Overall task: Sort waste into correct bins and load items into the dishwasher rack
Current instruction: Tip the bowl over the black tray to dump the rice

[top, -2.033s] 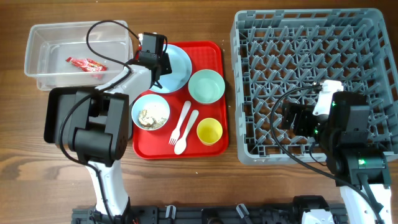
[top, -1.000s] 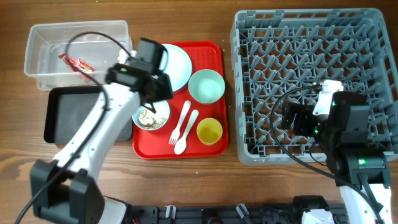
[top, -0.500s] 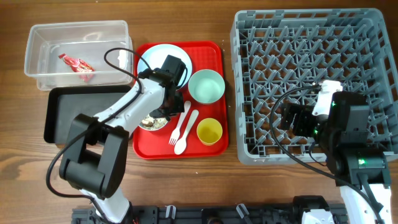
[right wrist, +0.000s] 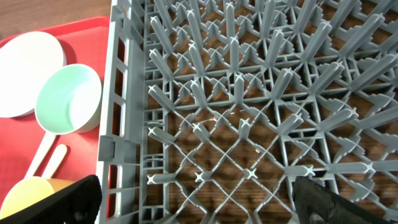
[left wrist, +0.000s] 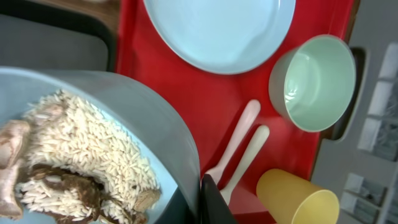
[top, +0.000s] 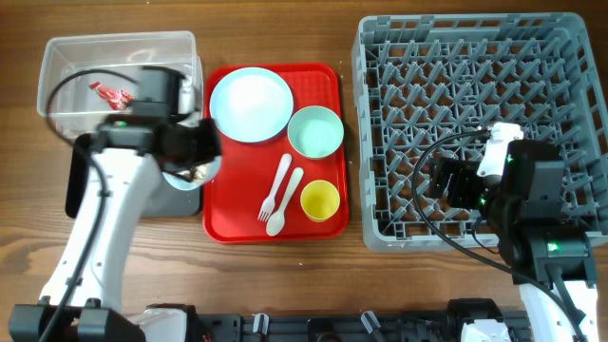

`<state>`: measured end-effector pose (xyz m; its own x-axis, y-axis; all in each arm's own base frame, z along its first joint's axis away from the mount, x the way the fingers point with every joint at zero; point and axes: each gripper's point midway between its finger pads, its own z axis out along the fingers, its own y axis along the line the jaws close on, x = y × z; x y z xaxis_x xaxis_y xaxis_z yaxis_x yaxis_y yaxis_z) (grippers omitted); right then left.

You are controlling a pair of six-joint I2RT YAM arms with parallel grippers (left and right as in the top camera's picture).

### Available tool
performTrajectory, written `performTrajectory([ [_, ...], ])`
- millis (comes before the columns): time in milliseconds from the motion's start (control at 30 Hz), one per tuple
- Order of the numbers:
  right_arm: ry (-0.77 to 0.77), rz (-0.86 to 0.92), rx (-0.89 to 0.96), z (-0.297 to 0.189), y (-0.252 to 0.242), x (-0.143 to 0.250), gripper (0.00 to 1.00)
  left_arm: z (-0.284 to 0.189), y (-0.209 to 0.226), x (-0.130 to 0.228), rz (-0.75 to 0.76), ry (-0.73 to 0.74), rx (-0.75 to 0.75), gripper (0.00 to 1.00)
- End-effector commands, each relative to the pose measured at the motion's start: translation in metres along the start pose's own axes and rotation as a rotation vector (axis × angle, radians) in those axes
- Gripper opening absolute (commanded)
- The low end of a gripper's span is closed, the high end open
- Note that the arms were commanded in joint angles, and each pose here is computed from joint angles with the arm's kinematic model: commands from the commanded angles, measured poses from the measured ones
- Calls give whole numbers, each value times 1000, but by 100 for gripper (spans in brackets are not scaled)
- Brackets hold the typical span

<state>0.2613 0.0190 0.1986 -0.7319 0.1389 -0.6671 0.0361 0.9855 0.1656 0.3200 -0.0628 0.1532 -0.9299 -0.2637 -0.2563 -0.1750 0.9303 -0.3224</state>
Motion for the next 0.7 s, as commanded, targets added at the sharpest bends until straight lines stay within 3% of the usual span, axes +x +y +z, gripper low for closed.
performTrajectory([
  [0, -20, -17, -13, -5, 3, -7, 100, -5, 11, -4, 29, 45, 321, 4],
  [167, -18, -17, -13, -5, 3, -7, 100, 1, 48, -14, -103, 25, 708, 4],
  [333, -15, -17, -12, -5, 2, -6, 100, 9, 83, -30, -438, 23, 980, 4],
  [500, -15, -17, -12, -5, 2, -6, 100, -24, 95, -49, -597, -66, 1171, 4],
  [667, -14, -17, -12, -5, 2, -6, 100, -30, 107, -52, -718, -45, 1191, 4],
])
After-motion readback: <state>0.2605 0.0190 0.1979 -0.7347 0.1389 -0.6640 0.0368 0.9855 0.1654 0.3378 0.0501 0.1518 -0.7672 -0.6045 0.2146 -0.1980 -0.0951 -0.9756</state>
